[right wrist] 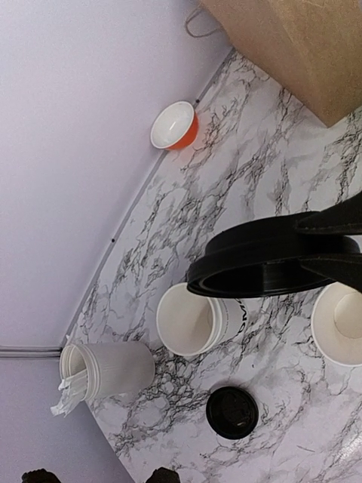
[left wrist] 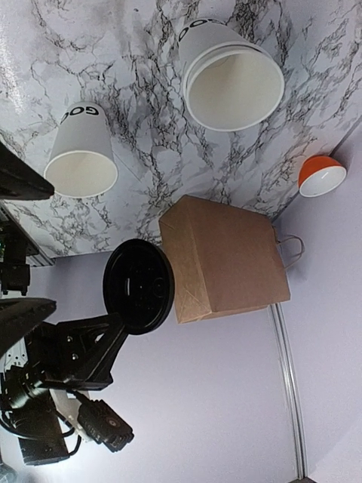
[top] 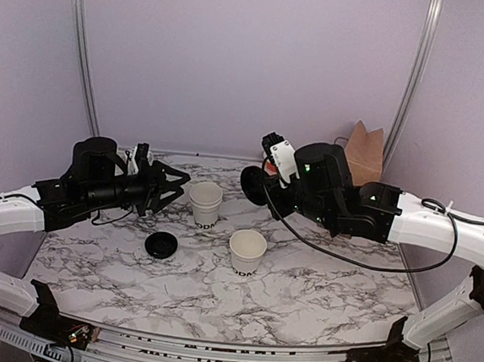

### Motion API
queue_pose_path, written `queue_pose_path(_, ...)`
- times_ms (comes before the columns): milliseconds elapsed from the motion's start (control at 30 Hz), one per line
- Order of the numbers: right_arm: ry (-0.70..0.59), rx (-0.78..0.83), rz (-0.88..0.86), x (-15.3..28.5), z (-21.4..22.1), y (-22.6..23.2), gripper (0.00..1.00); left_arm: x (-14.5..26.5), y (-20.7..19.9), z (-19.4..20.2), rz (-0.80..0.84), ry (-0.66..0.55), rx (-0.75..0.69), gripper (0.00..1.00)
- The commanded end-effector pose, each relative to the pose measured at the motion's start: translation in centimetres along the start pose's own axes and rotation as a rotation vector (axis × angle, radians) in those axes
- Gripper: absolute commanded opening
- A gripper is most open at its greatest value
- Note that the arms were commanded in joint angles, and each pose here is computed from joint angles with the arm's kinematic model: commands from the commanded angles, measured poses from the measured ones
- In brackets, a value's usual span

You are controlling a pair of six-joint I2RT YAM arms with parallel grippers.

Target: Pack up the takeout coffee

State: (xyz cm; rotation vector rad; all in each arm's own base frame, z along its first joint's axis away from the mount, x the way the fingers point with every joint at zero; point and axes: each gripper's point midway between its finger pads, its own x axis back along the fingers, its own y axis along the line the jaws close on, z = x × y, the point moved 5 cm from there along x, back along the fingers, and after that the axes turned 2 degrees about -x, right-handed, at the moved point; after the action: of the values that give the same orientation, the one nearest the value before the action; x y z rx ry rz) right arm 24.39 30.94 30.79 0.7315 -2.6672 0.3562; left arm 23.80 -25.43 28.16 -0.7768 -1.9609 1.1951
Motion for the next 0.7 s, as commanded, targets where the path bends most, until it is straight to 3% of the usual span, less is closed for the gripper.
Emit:
queue_pose_path(0,-0.073,-0.005,-0.009,1.0,-1.9,0.0,0.05,1.0,-0.5,-0.4,0.043,-0.041,0.034,0.45)
queue_pose_path(667,-0.137,0.122,0.034,0.5,-1.4,1.3,0.05,1.4,-0.5,-0.6,0.056,-0.063,0.089,0.46)
